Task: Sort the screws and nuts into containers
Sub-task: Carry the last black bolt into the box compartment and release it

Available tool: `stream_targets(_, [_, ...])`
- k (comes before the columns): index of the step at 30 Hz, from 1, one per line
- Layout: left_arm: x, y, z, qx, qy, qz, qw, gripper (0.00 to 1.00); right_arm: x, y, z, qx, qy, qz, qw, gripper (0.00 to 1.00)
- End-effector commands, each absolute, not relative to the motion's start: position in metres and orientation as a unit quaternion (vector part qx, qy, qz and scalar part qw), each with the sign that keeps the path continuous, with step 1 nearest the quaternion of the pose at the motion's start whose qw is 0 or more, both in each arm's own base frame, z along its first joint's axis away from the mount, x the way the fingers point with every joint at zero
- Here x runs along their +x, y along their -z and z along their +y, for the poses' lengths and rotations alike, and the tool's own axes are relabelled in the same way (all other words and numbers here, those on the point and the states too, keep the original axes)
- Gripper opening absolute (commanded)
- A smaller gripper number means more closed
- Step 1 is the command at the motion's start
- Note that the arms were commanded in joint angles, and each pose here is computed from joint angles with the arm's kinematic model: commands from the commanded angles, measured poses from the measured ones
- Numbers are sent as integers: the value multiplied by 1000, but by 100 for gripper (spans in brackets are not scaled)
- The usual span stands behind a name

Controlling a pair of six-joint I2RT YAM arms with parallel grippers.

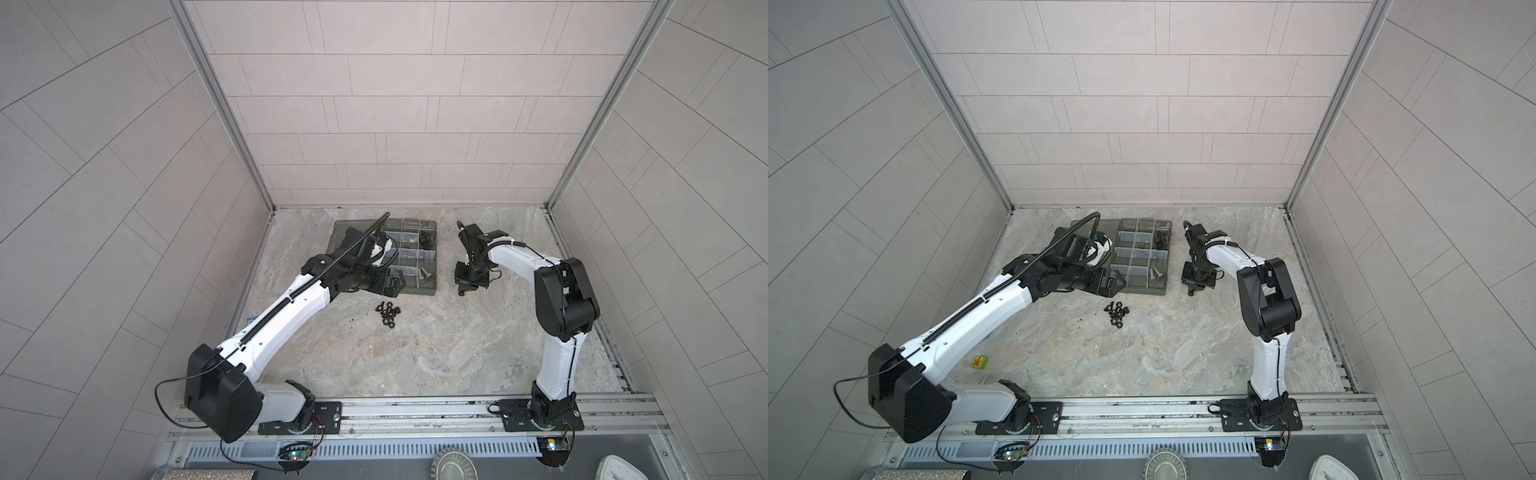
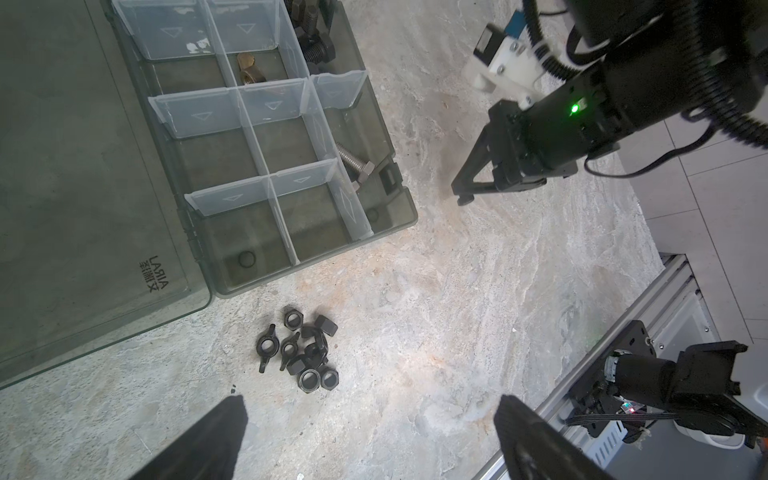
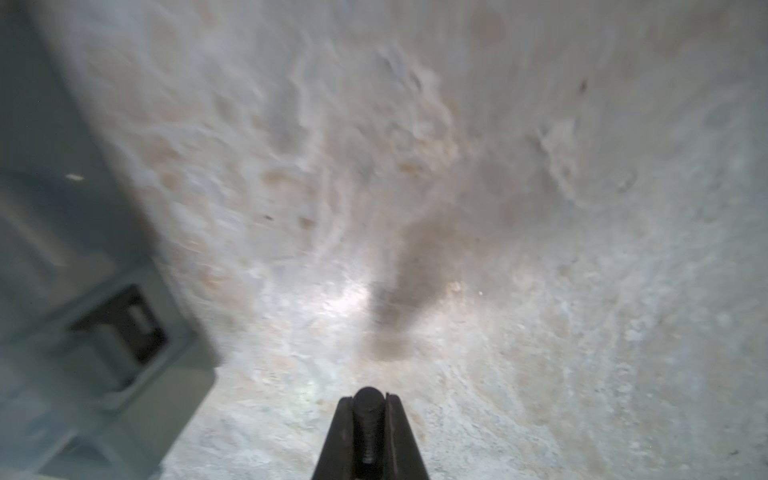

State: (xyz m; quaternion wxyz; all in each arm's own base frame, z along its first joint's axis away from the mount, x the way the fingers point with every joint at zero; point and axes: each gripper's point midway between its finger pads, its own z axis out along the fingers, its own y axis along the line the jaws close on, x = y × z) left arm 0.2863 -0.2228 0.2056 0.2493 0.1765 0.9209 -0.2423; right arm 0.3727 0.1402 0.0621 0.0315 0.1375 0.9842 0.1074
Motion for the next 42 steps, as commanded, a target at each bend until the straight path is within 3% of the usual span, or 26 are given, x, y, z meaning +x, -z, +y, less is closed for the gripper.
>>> stream_targets(1, [297, -217, -222, 180, 240, 916, 265, 100, 394, -83, 152, 132, -126, 982, 50, 5])
stream_targets(10, [317, -220, -216, 169, 232, 920, 265, 100, 485, -112, 196, 114, -207, 965, 115, 5])
stream_targets(20, [331, -217, -200, 142, 220, 930, 257, 100, 551, -92, 223, 125, -261, 948, 135, 6])
stream_targets(25, [335, -214, -196, 134, 216, 933, 253, 100, 559, -84, 226, 126, -273, 944, 136, 10])
stream_targets(29, [339, -213, -193, 127, 218, 934, 251, 100, 561, -86, 223, 126, -276, 943, 138, 24])
stream_targets(33, [342, -215, -193, 124, 221, 934, 253, 100, 560, -101, 226, 117, -296, 937, 141, 32])
stream_targets(42, [343, -216, -197, 118, 233, 931, 255, 100, 521, -161, 218, 57, -289, 941, 170, 32])
